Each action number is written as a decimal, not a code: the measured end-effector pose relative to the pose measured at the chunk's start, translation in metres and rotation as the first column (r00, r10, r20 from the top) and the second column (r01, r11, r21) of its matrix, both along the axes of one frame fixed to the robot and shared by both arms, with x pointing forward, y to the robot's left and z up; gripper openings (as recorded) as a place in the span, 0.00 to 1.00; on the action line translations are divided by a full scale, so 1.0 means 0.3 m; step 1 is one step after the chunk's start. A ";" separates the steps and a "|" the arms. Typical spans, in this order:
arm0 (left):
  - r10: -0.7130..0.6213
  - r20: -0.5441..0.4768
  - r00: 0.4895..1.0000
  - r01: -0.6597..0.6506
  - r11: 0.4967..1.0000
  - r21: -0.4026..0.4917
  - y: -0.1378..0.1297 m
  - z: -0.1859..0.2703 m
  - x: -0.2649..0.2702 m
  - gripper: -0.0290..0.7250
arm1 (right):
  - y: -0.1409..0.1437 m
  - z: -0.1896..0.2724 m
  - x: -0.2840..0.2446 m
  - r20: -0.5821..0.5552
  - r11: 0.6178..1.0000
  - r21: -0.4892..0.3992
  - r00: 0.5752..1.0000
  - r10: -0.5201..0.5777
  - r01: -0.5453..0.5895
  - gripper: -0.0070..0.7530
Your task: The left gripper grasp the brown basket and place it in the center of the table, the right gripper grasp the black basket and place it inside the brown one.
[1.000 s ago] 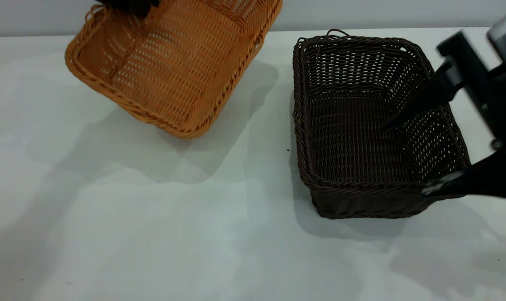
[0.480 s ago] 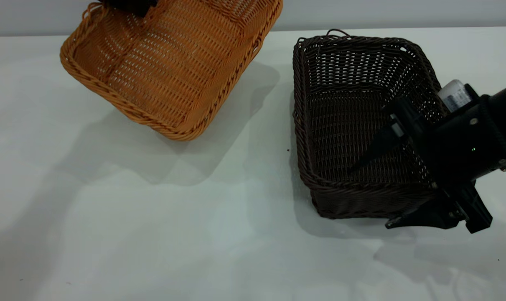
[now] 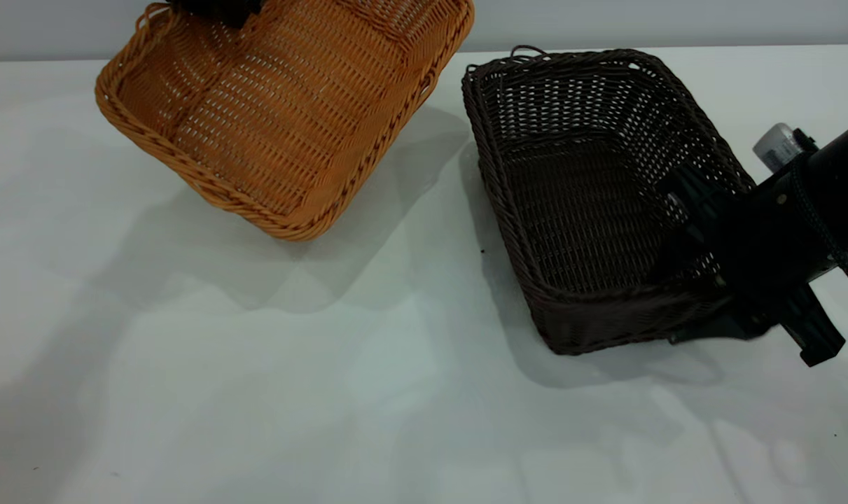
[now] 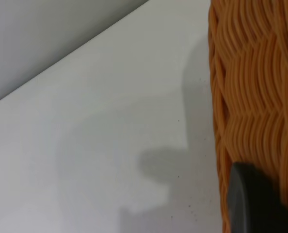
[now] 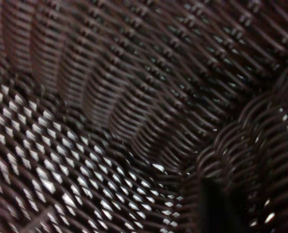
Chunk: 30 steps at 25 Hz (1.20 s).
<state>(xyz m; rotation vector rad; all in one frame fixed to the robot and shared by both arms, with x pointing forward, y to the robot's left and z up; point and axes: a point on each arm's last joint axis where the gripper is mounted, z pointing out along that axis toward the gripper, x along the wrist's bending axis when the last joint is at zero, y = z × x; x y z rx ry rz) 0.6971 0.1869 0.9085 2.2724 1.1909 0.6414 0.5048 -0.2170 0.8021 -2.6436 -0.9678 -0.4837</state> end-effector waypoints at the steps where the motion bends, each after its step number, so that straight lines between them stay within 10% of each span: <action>1: -0.006 -0.001 1.000 0.006 1.000 0.005 0.000 -0.001 -0.001 0.15 | -0.008 -0.001 0.005 0.000 1.000 -0.012 1.000 -0.019 0.019 0.26; 8: -0.050 -0.004 0.999 0.050 0.998 0.029 0.002 0.059 -0.017 0.15 | -0.160 0.004 0.053 0.060 0.997 -0.052 0.997 -0.050 0.053 0.11; 17: -0.275 -0.106 0.956 0.288 0.947 0.142 -0.024 0.102 -0.076 0.15 | -0.594 0.097 0.140 0.297 0.985 -0.050 0.944 -0.146 0.168 0.11; 23: -0.684 -0.243 0.687 0.724 0.674 0.148 -0.200 -0.038 -0.166 0.15 | -0.659 0.168 0.156 0.397 1.000 -0.015 0.918 0.018 -0.013 0.11; 30: -0.885 -0.153 0.440 0.898 0.432 0.086 -0.398 -0.137 -0.253 0.15 | -0.651 0.196 0.175 0.418 0.993 0.008 0.903 0.102 -0.115 0.11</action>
